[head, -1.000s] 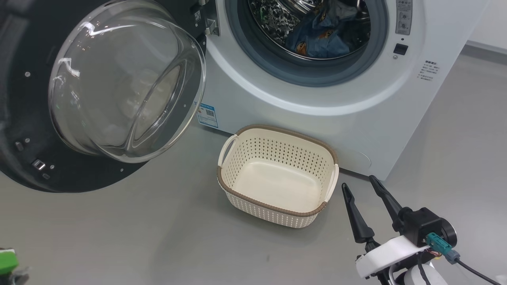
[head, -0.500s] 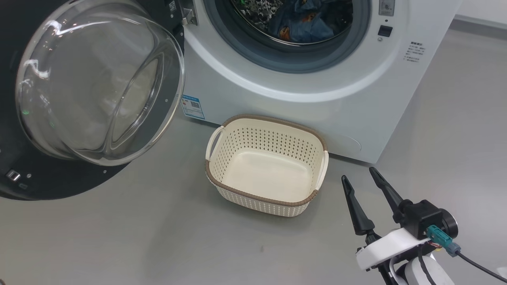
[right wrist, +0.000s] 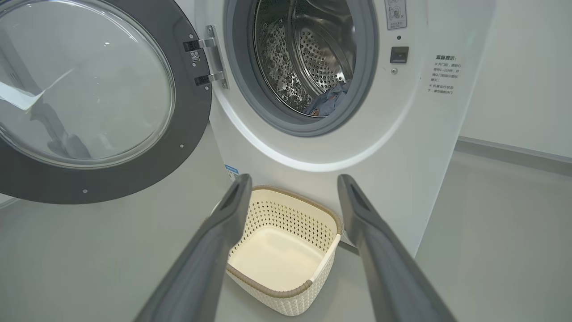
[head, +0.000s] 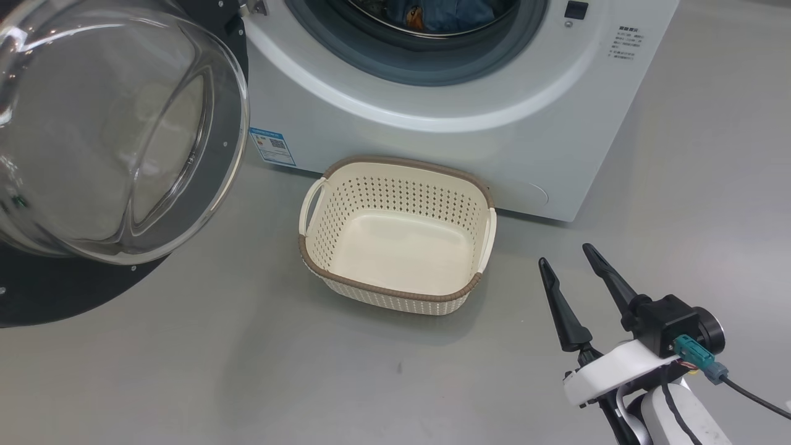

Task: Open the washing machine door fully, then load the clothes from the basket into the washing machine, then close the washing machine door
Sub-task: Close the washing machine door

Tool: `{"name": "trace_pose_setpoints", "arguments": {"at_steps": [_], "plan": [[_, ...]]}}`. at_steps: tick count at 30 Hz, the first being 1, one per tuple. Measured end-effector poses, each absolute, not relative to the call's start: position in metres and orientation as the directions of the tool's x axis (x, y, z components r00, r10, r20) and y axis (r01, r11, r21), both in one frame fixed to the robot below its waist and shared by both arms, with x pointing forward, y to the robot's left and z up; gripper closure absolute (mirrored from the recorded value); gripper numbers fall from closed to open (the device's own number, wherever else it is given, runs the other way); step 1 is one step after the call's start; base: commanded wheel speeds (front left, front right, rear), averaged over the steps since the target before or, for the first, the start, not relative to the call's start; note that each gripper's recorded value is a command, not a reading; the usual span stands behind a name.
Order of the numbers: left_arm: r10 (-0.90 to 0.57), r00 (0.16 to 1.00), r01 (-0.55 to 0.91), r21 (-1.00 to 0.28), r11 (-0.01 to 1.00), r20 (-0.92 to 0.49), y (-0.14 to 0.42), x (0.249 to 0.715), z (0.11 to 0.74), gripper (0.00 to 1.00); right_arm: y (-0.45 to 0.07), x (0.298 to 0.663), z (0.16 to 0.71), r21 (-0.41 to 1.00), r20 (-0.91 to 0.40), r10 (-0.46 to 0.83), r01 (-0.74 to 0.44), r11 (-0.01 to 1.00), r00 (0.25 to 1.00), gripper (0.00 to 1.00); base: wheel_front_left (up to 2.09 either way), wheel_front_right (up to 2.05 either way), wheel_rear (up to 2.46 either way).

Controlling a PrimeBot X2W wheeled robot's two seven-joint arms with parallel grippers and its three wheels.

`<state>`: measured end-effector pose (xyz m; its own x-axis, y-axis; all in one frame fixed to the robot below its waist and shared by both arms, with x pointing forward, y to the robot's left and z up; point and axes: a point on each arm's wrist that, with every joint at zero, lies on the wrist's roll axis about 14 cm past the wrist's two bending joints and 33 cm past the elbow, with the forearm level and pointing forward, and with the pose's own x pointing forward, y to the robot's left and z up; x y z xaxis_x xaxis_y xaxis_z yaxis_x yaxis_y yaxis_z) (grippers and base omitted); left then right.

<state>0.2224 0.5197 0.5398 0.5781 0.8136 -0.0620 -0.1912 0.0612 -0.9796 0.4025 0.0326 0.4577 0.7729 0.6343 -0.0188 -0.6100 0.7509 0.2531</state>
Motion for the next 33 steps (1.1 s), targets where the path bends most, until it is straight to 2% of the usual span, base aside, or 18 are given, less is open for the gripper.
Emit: {"name": "trace_pose_setpoints", "arguments": {"at_steps": [7,33], "plan": [[0.805,0.582,-0.202,-0.979,0.007,-0.114,0.524,0.238,0.53,1.0,0.023,0.41,0.452,0.252,-0.032,0.617,-0.591,0.766,0.787,0.0,0.0,0.0,0.0],[0.751,0.628,-0.256,-0.965,-0.05,-0.205,0.518,0.27,0.503,1.0,0.01,0.418,0.437,0.268,-0.068,0.592,-0.557,0.786,0.803,0.0,0.0,0.0,0.0]]}}
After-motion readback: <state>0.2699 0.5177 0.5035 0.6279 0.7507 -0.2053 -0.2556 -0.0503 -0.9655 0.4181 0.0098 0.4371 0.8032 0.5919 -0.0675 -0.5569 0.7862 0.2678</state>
